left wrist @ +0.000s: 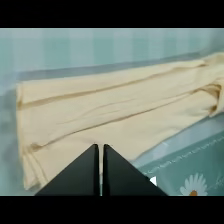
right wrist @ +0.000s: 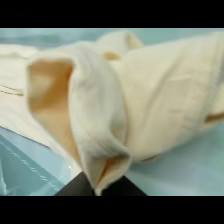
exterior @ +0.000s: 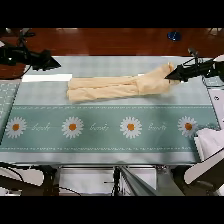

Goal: Fold the shirts.

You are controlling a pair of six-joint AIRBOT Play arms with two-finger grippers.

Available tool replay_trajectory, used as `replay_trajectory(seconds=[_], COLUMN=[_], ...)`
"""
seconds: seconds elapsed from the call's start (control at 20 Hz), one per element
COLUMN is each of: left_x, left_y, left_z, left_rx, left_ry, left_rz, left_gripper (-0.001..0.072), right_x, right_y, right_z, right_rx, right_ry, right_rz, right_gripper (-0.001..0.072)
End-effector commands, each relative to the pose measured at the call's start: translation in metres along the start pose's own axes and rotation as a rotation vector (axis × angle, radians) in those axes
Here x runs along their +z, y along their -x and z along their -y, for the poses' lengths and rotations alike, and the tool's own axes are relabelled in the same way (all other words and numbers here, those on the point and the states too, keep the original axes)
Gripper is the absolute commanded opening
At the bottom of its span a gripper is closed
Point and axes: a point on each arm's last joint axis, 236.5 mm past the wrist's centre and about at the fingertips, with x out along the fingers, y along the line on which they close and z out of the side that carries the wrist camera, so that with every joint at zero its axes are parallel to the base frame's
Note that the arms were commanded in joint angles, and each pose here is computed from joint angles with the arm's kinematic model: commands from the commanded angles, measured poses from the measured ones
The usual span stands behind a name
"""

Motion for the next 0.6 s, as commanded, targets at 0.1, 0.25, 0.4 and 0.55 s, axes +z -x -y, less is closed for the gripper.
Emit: replay_trajectory(seconds=[0.1,0.25,0.4,0.55], left_x=[-0.009,-0.03,-0.079,-0.128], left_y=[-0.064,-0.117,-0.175,-0.223], left_z=[0.119,0.176,0.211,0.233], left_rx=[-0.176,-0.208,-0.223,-0.218], left_ry=[-0.055,-0.054,0.006,0.037], left_rz=[-0.011,-0.023,-0.135,-0.222], left_gripper=[0.0026,0.0025,0.0025,0.0025], right_x=[0.006,-0.007,-0.011,-0.019], right_y=[0.052,0.07,0.08,0.086], right_z=[-0.058,-0.07,-0.082,-0.093], right_rx=[-0.048,-0.092,-0.1,-0.095], right_ry=[0.041,0.057,0.062,0.063], right_rz=[0.041,0.013,0.014,-0.003], right_gripper=[0.0025,0.0025,0.0025,0.0025])
